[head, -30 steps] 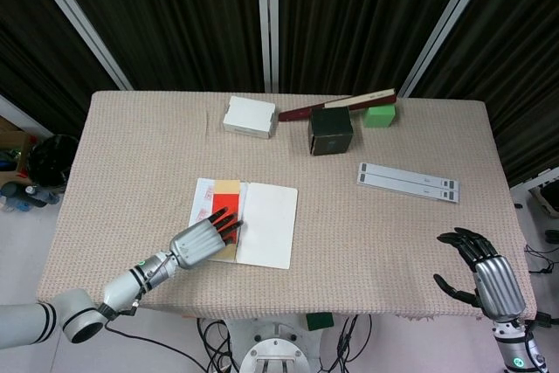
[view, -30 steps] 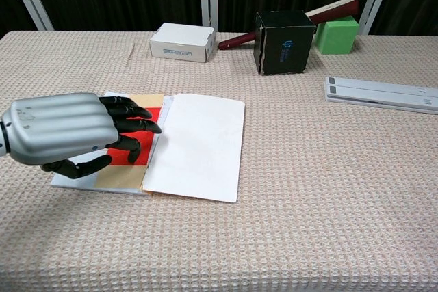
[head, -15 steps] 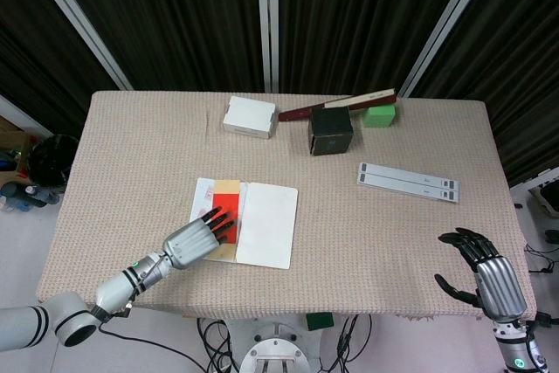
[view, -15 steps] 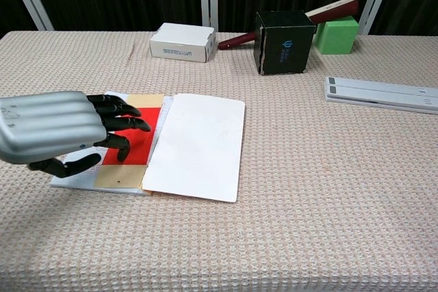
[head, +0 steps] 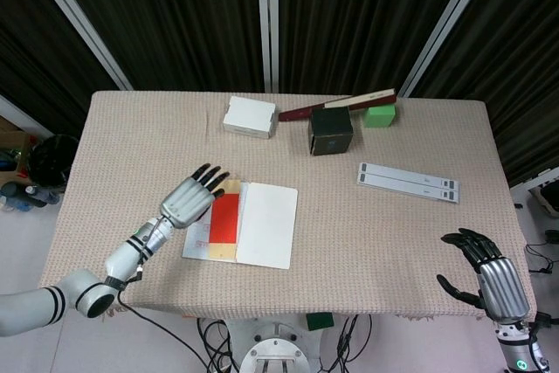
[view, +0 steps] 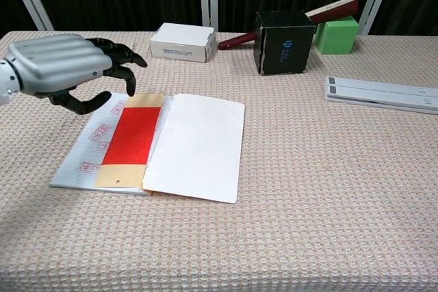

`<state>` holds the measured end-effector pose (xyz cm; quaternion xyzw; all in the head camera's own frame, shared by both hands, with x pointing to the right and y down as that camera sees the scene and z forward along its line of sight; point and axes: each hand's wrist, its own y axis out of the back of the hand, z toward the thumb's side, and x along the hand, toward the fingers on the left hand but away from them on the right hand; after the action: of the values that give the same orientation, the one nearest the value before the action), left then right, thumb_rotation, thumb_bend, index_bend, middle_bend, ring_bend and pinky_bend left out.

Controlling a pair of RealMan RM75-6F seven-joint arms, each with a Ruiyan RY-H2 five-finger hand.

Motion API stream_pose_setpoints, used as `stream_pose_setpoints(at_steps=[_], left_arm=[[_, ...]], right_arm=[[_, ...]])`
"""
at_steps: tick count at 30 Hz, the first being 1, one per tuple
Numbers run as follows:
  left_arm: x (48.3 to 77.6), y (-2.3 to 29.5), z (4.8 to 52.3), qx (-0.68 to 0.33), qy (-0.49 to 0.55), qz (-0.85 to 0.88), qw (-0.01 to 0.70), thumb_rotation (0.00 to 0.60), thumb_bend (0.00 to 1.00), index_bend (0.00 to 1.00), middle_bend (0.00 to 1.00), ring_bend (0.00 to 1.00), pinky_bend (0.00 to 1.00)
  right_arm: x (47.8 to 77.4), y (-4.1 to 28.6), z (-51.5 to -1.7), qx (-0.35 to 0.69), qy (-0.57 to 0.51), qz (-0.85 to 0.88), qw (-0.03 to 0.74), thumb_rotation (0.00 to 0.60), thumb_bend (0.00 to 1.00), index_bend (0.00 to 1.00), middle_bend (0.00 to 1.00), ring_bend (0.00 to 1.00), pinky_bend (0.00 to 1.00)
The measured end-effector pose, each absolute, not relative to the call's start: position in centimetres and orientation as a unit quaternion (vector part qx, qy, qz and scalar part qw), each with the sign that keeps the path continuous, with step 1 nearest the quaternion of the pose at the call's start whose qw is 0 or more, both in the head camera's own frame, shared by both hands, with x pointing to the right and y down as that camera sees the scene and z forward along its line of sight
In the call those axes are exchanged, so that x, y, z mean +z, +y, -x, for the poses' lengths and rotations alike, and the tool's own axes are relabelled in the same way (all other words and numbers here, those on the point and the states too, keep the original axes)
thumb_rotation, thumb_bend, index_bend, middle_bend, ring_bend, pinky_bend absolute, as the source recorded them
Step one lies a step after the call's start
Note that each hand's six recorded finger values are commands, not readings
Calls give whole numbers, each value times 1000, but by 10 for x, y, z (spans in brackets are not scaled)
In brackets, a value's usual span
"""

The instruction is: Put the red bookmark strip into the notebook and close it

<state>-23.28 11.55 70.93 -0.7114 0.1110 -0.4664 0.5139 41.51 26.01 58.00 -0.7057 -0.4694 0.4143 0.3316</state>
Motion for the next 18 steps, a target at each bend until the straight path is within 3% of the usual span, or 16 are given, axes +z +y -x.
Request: stream_pose_setpoints(at_steps=[6, 18], left_arm=[[731, 104, 243, -505, 117, 701, 490, 600, 579, 323, 68, 30, 99], [745, 98, 246, -525, 111, 688, 489, 600, 578, 322, 68, 31, 98]], right_arm=[[582, 259, -415, 414, -469, 707, 330, 600, 176, 290, 266, 168, 231], [583, 259, -417, 417, -469, 706, 328, 600, 176, 290, 267, 168, 230]])
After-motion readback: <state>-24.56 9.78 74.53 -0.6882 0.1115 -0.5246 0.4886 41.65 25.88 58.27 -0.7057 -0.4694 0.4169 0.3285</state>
